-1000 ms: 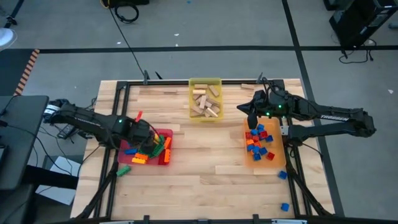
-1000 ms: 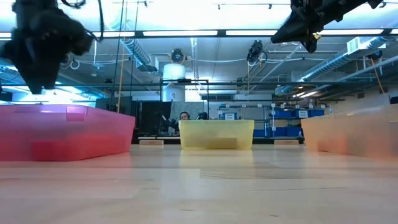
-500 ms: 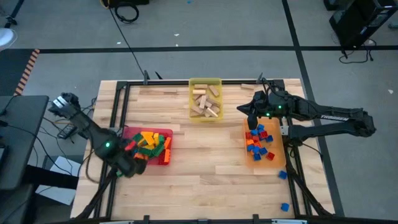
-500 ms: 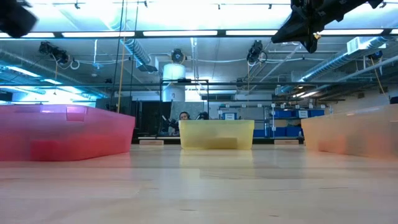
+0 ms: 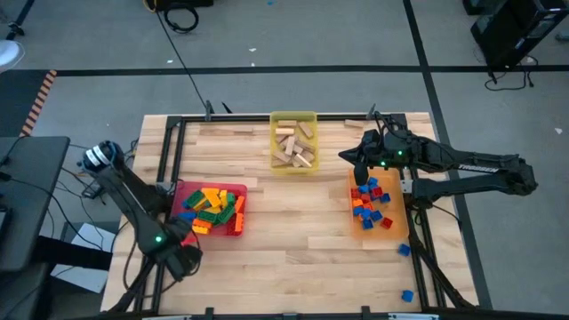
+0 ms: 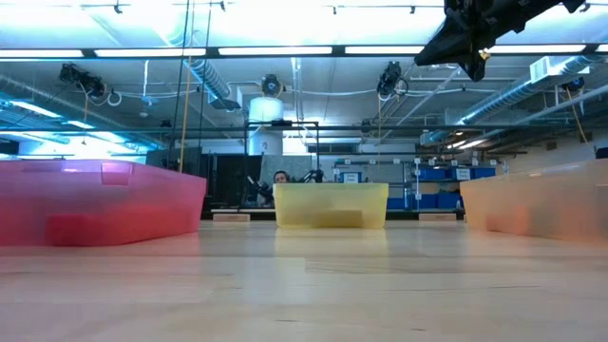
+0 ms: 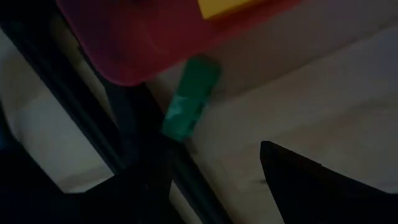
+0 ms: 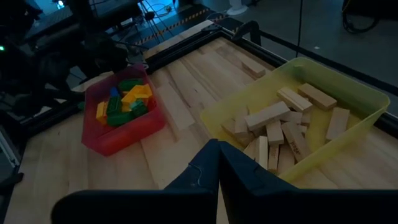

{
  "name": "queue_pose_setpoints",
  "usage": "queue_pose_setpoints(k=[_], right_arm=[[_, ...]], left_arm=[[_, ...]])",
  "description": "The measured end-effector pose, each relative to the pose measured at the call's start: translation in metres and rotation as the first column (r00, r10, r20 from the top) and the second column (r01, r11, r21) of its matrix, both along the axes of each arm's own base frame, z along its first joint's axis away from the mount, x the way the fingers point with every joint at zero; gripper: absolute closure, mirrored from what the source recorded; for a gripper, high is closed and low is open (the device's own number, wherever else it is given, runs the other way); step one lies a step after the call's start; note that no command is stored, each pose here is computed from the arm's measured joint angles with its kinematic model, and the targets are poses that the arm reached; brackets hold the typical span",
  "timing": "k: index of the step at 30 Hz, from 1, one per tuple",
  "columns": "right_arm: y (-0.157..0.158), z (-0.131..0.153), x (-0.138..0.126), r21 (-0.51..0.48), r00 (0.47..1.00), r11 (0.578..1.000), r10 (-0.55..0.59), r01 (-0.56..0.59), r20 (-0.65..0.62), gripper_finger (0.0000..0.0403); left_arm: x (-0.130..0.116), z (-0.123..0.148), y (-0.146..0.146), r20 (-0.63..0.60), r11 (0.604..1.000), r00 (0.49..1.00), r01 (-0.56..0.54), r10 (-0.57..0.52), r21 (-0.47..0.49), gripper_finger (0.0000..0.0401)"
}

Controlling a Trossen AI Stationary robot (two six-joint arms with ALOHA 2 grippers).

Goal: Sort blocks by size
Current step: Put the 3 stud green game piece into the pink bin

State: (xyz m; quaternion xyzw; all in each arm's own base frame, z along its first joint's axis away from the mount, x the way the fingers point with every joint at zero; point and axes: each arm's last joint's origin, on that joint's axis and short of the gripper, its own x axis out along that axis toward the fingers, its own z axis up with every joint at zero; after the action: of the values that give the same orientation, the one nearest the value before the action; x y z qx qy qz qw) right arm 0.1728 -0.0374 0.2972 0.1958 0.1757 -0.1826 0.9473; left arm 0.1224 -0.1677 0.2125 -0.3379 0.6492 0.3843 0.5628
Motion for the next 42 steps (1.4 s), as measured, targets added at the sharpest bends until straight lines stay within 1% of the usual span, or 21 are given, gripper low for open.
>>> queue_pose_setpoints(k=[5,8,10,14,19,23,30,37,40,42], right_arm=[[0.000,0.000,0.000,0.003,1.000,1.000,-0.001,0.001,0.001,0.0382],[0.000,0.000,0.000,0.002,1.000,1.000,-0.001,0.001,0.001,0.0382],[0.000,0.000,0.000,0.004,1.000,1.000,-0.002,0.002,0.002,0.0382],[0.000,0.000,0.000,0.012,1.000,1.000,-0.005,0.005,0.004,0.0382],[0.000,0.000,0.000,0.012,1.000,1.000,-0.005,0.005,0.004,0.0382],[0.000,0.000,0.000,0.012,1.000,1.000,-0.005,0.005,0.004,0.0382],[0.000,0.000,0.000,0.006,1.000,1.000,-0.003,0.003,0.003,0.0382],[0.000,0.000,0.000,0.003,1.000,1.000,-0.002,0.002,0.001,0.0382],[0.000,0.000,0.000,0.002,1.000,1.000,-0.001,0.001,0.001,0.0382],[0.000,0.000,0.000,0.002,1.000,1.000,-0.001,0.001,0.001,0.0382]], left_arm=[[0.002,-0.011,-0.002,-0.052,0.995,0.995,0.086,-0.083,0.059,0.0153],[0.004,-0.021,-0.005,-0.052,0.991,0.991,0.128,-0.126,0.044,0.0153],[0.006,-0.030,-0.007,-0.044,0.990,0.989,0.140,-0.139,0.032,0.0153],[0.002,-0.042,-0.006,-0.112,0.984,0.984,0.150,-0.139,0.094,0.0153],[-0.003,-0.051,-0.005,-0.166,0.978,0.976,0.165,-0.143,0.127,0.0153],[-0.006,-0.062,-0.006,-0.141,0.980,0.977,0.175,-0.160,0.095,0.0153],[-0.010,-0.075,-0.002,-0.125,0.983,0.979,0.168,-0.158,0.075,0.0153],[-0.006,-0.072,-0.007,-0.101,0.985,0.982,0.165,-0.159,0.054,0.0156],[0.003,-0.067,-0.019,-0.024,0.987,0.987,0.160,-0.160,-0.021,0.0166],[0.005,-0.066,-0.023,0.007,0.985,0.987,0.163,-0.163,-0.051,0.0176]])
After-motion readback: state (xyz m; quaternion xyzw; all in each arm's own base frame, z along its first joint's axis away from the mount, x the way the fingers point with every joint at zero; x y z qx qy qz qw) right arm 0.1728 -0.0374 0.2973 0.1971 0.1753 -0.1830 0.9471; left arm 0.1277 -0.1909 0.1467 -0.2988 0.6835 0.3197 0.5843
